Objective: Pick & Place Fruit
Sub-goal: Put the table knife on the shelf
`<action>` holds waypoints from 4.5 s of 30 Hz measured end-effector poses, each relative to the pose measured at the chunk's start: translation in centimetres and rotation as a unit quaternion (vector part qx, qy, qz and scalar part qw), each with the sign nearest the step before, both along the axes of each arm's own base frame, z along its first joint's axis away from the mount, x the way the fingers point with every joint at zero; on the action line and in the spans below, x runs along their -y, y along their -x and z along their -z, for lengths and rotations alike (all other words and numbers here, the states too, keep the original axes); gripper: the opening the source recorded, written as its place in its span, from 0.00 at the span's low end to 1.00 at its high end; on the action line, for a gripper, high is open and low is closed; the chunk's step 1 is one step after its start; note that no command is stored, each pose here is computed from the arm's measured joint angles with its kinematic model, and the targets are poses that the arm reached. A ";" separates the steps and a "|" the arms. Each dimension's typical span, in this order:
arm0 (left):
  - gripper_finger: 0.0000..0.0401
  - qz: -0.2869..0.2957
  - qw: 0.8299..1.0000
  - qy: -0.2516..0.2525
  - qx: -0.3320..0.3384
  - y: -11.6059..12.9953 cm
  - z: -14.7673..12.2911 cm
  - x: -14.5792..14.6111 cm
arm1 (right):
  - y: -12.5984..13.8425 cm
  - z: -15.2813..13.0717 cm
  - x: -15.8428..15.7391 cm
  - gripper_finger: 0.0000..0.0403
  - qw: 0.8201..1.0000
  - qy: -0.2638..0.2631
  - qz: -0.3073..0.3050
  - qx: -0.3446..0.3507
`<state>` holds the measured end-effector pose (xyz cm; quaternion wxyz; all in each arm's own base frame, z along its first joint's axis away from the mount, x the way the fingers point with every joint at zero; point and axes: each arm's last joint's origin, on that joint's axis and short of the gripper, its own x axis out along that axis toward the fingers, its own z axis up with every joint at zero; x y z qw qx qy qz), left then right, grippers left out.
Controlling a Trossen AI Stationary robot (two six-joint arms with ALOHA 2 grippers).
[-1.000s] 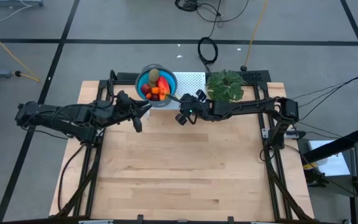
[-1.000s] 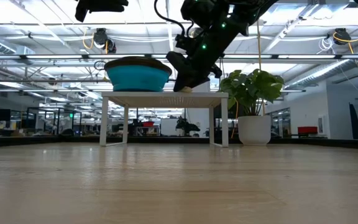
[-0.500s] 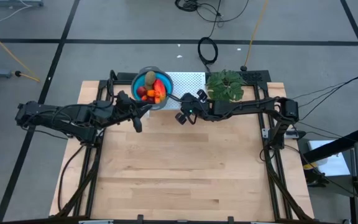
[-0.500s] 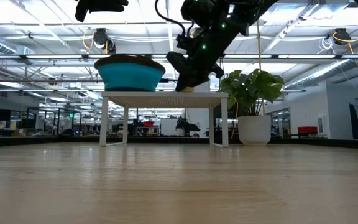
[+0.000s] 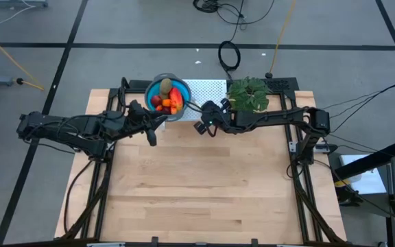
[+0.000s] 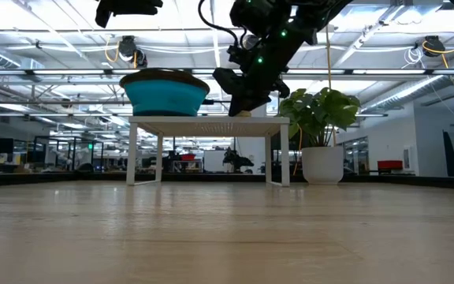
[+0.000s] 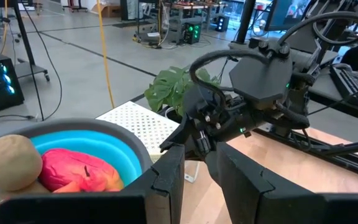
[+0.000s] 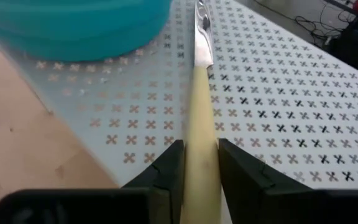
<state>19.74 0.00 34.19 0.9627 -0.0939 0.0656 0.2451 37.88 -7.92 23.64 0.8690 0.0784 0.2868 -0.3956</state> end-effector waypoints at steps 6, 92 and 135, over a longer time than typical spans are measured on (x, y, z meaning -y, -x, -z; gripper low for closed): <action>0.23 0.001 1.000 -0.001 -0.001 0.0 0.0 0.0 | 0.1 -0.1 0.1 0.19 0.999 0.001 0.031 0.014; 0.23 -0.004 0.999 -0.045 0.002 1.3 -1.1 -0.5 | 2.3 -0.8 0.0 0.33 0.953 -0.140 0.226 0.147; 0.23 -0.004 0.999 -0.045 0.003 1.3 -1.2 -0.5 | 3.8 -1.9 -0.3 0.00 0.965 -0.158 0.189 0.089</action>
